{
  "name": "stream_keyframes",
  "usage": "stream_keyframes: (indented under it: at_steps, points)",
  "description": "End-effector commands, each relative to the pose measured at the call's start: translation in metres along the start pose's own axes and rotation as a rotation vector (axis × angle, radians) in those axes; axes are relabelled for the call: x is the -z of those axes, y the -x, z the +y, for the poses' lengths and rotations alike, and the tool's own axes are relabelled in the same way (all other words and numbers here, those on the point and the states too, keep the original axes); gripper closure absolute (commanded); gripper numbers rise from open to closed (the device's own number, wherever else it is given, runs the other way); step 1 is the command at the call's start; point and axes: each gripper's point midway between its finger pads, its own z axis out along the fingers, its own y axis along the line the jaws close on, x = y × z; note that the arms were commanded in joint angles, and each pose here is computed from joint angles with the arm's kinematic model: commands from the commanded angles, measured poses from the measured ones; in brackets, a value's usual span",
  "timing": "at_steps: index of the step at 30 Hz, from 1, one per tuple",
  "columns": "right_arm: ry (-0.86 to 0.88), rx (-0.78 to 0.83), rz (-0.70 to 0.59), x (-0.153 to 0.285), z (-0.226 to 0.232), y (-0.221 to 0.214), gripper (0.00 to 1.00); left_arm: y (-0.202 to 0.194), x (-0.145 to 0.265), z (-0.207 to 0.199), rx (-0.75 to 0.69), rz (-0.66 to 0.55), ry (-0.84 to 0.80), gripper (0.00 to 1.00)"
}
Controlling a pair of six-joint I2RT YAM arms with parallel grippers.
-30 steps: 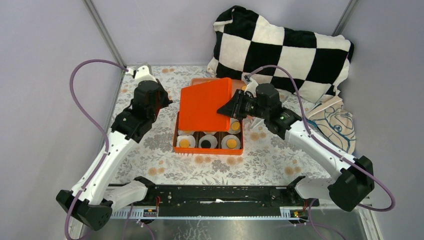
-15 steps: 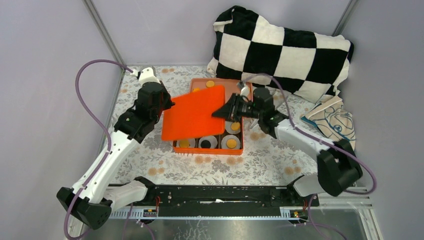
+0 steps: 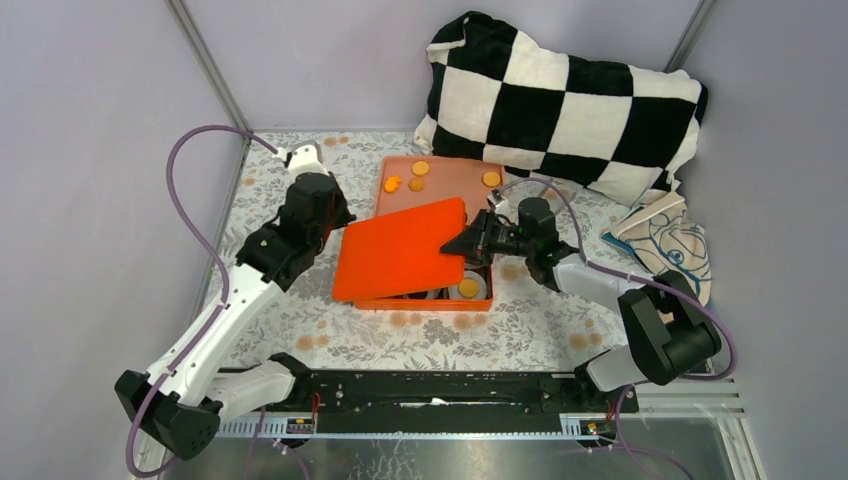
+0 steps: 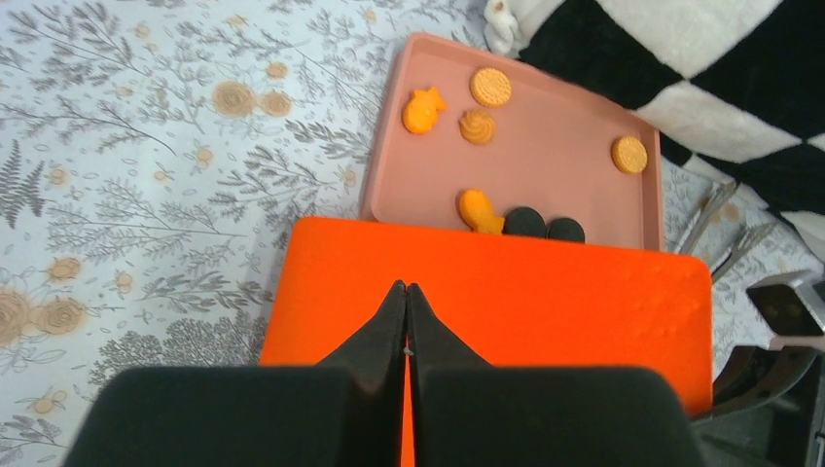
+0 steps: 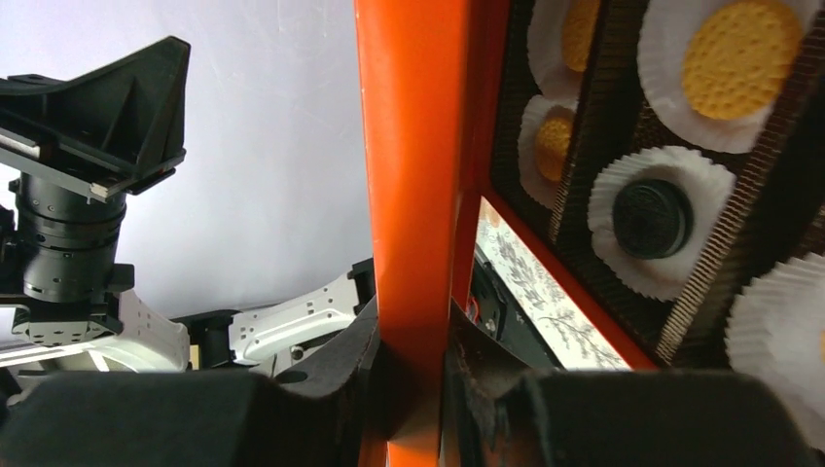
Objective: Pack the cookies
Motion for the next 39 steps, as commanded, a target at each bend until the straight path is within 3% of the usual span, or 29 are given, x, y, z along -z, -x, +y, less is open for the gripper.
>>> stream_keyframes:
  at_steps: [1, 11, 20, 28, 39]
  points:
    - [-0.017, 0.095, -0.048, 0.026, -0.007, 0.016, 1.0, -0.013, -0.004, -0.015, 0.007, 0.004, -0.048, 1.0]
    - [-0.132, 0.095, 0.04, 0.044, -0.068, 0.006, 1.0, -0.064, -0.011, -0.038, -0.02, 0.066, -0.108, 1.0]
    - [-0.155, 0.087, 0.037, 0.049, -0.09, 0.016, 0.97, -0.082, -0.015, -0.039, -0.034, 0.051, -0.119, 1.0]
    - [-0.094, 0.134, 0.027, 0.059, -0.062, 0.019, 0.94, -0.087, -0.015, -0.029, -0.016, 0.033, -0.099, 1.0]
    - [0.058, 0.153, -0.008, 0.08, -0.015, 0.022, 1.0, -0.087, -0.011, -0.03, -0.014, 0.027, -0.119, 1.0]
